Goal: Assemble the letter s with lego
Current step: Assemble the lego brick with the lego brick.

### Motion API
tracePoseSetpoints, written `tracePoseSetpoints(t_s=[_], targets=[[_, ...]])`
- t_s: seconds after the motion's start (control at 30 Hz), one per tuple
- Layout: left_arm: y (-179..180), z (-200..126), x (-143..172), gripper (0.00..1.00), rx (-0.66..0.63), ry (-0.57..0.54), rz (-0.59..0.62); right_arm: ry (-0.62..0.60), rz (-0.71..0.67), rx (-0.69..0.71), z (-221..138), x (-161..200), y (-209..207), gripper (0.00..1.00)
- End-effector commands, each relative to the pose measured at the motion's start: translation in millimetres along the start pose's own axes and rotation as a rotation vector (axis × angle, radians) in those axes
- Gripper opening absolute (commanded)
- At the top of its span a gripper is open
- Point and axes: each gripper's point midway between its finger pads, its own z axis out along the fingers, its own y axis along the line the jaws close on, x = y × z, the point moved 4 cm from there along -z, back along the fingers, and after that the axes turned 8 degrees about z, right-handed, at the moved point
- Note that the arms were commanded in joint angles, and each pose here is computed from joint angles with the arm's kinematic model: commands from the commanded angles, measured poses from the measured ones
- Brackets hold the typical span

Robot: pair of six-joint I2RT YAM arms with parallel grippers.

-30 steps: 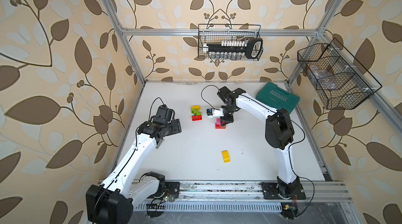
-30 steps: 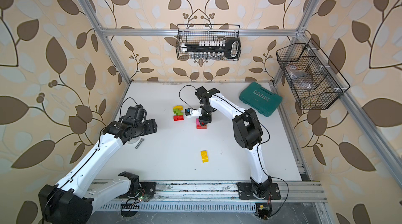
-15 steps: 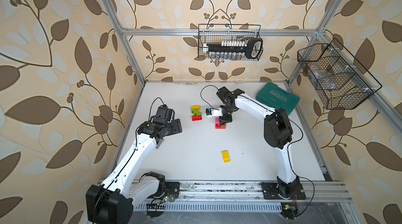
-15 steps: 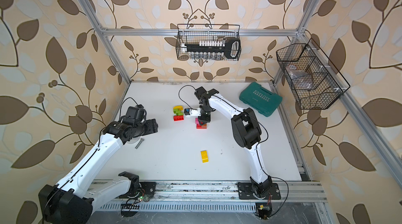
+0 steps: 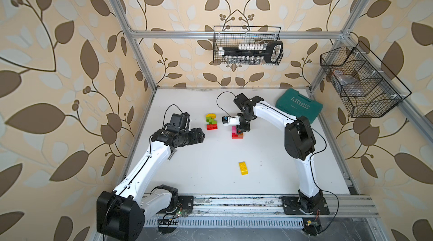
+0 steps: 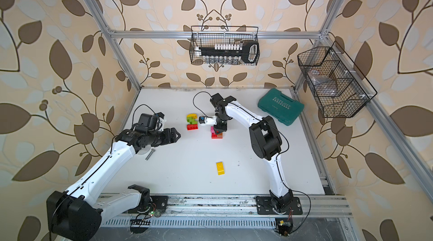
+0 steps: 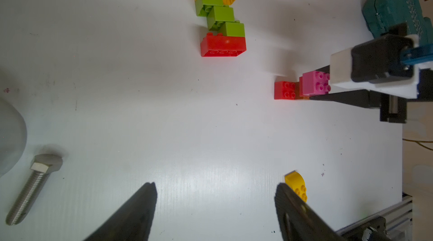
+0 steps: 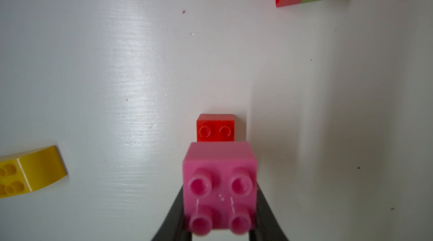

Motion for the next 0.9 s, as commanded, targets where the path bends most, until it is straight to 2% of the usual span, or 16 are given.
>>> tracePoseSetpoints(t_s=[0.0,0.87], targets=[[-3.7,-0.4,-1.7,0.82,0.037,-0.008,0.022,0.025,-0.001,-0.005,3.5,9.1,4.5,0.11],[1.0,-0.7,-2.2,0.82,0.001,-0.010,0.019,-0.047,0.061,-0.013,7.0,18.1,8.0,0.06]])
